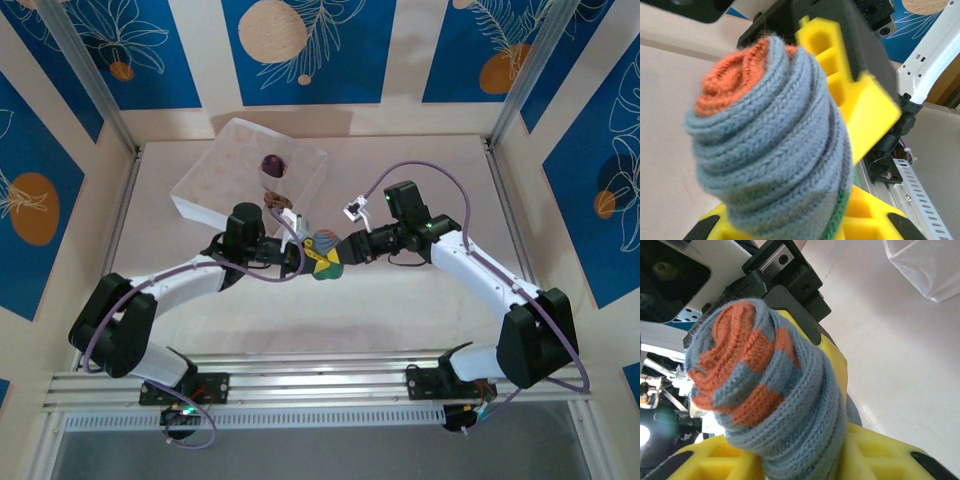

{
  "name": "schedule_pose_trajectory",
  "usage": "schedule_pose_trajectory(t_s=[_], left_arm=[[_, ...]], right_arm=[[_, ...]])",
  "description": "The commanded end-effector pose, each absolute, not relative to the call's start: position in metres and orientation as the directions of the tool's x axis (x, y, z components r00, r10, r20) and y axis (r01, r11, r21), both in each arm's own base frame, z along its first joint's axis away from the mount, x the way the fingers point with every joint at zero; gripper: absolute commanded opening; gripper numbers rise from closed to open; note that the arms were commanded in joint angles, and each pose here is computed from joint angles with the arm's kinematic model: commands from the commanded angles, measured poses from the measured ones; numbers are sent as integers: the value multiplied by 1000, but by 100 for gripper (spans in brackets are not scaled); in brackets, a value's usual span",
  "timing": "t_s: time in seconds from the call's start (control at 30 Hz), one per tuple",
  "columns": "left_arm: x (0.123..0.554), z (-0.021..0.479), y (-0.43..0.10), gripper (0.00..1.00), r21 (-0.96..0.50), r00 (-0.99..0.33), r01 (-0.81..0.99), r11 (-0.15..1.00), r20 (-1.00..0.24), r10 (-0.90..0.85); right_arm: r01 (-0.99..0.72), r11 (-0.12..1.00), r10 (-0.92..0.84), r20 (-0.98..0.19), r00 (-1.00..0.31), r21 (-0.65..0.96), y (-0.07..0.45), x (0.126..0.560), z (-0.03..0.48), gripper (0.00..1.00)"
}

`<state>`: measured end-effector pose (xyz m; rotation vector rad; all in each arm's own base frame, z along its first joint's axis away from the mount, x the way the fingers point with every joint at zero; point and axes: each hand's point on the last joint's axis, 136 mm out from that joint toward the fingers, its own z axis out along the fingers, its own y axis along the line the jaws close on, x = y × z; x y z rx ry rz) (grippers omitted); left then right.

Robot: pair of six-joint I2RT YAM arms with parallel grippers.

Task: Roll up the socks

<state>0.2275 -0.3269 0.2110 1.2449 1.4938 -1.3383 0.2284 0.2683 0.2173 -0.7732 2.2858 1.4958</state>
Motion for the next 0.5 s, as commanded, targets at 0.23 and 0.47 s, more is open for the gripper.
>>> schedule_pose_trajectory(t_s=[0.23,0.47], left_arm=[[266,221,-285,0,-218,-264,947,236,-946,187],[312,210,-194,0,-79,-338,724,686,-907,252]], right_arm=[[-445,608,-81,-505,-859,658,234,287,217,61],[-264,797,4,-442,-897,543,236,344,195,58]])
